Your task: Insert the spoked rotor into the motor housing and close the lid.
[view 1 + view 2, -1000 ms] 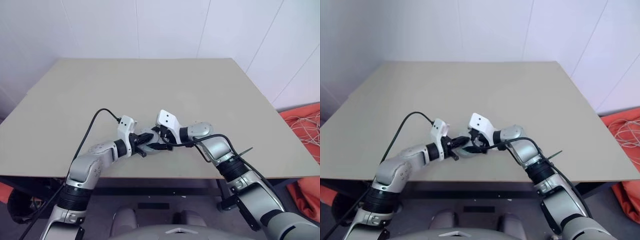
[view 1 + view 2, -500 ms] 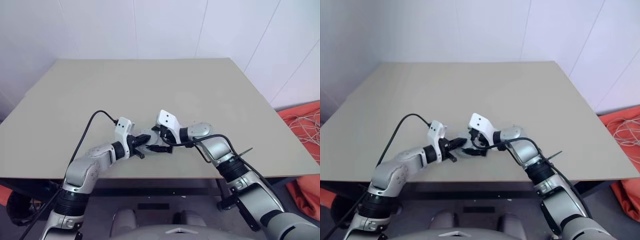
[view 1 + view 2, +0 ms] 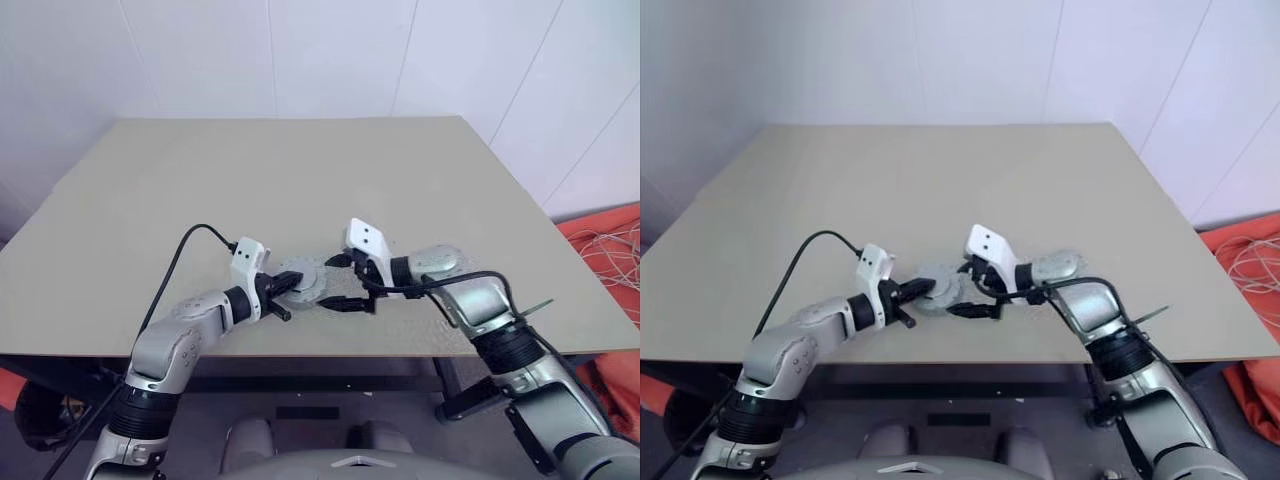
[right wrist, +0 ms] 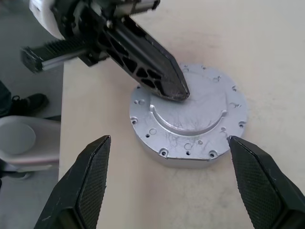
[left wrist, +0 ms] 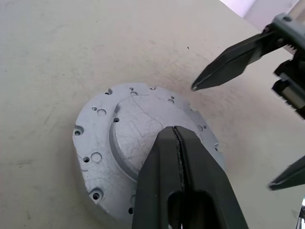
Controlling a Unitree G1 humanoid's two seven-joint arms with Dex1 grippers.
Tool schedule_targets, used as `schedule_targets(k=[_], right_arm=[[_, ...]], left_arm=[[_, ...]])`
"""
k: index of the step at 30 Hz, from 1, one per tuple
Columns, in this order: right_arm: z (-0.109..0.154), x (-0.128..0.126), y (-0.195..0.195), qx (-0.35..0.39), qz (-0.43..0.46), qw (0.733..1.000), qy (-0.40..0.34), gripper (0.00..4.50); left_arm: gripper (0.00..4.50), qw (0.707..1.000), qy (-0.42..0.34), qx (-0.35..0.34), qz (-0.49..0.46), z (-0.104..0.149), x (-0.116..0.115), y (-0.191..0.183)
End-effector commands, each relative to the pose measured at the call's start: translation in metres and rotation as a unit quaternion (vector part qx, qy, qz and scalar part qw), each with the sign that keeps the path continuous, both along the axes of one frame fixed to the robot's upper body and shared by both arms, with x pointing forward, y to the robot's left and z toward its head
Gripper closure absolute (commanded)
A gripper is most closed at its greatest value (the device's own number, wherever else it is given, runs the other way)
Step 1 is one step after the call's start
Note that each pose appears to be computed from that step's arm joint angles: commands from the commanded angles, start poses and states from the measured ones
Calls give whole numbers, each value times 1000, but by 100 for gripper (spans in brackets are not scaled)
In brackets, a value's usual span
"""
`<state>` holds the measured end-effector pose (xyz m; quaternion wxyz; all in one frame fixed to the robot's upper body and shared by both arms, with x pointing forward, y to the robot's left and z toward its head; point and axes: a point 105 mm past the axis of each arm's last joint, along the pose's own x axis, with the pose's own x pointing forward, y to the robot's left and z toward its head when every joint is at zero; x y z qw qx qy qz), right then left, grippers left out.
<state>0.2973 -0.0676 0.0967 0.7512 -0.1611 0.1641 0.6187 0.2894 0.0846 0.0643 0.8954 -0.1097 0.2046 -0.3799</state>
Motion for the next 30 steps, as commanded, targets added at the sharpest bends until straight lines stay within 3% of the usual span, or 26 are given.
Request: schedule_targets(k=[1, 6, 12, 20, 30], right_arm=[[26, 10, -8, 23, -35, 999, -23, 4], [21, 35, -22, 6, -162, 987, 23, 4], [15, 34, -13, 18, -265, 946, 187, 4], [11, 23, -11, 8, -291, 906, 308, 4], [-1, 26, -5, 62, -293, 859, 416, 4]], left_arm=[[450, 999, 50, 21, -4, -25, -8, -1], [450, 999, 49, 21, -6, -24, -7, -2], [450, 999, 47, 21, -8, -24, -6, -2], [450, 999, 45, 21, -5, -23, -4, -1], [450, 999, 45, 20, -6, -24, -5, -2]])
